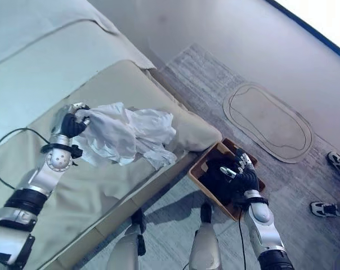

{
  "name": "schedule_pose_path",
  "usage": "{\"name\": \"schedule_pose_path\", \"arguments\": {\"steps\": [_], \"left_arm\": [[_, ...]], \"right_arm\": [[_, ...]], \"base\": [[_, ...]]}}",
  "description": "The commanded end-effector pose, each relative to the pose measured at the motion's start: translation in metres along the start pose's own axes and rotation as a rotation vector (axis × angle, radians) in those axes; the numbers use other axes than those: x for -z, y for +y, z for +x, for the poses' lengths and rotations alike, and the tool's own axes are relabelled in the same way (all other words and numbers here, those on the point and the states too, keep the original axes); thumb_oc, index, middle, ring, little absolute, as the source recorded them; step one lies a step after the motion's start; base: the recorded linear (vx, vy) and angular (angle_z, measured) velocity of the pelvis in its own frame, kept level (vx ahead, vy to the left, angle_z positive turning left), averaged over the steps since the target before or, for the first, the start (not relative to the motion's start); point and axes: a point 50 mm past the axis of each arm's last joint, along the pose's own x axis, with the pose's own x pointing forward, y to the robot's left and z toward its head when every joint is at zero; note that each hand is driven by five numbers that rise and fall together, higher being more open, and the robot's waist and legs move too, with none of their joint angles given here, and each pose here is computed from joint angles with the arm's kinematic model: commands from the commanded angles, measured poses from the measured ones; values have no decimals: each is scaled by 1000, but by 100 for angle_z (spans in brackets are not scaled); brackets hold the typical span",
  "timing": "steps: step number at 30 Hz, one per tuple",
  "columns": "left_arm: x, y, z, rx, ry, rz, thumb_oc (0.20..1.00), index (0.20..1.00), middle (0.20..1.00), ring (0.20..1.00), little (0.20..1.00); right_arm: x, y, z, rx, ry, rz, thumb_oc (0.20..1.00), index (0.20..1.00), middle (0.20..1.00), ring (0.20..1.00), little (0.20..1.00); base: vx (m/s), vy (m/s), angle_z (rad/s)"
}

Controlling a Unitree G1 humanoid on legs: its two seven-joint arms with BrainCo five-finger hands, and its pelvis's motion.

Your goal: Pick up clothes into the bucket

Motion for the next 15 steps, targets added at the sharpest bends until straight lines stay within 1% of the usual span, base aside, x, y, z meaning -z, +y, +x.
{"name": "schedule_pose_path", "arguments": {"steps": [1,2,5,9,13,14,15], "left_arm": [[-3,63,31,-271,-19,82,200,200,200,200,200],[2,72,35,-293,6,124,200,200,200,200,200],[3,80,40,-316,20,148,200,200,200,200,200],[7,86,44,-352,69,121,200,200,200,200,200],[8,85,46,-355,89,98,200,200,200,200,200],[8,84,47,-350,95,99,614,614,614,614,614],[9,86,47,-359,106,106,1000,1000,1000,1000,1000]], "right_arm": [[-39,-6,5,-5,-203,15,1000,1000,1000,1000,1000],[-44,-5,6,-9,-223,23,1000,1000,1000,1000,1000],[-49,-5,7,-13,-244,25,1000,1000,1000,1000,1000],[-56,-3,9,-11,-279,50,1000,1000,1000,1000,1000],[-59,-3,10,-2,-292,53,1000,1000,1000,1000,1000],[-59,-3,10,2,-292,54,1000,1000,1000,1000,1000],[-58,-1,10,-2,-293,57,1000,1000,1000,1000,1000]], "base": [[-108,28,-3],[-95,21,-1],[-71,14,-1],[-82,18,-4],[-41,11,-3],[0,0,0],[0,0,0]]}}
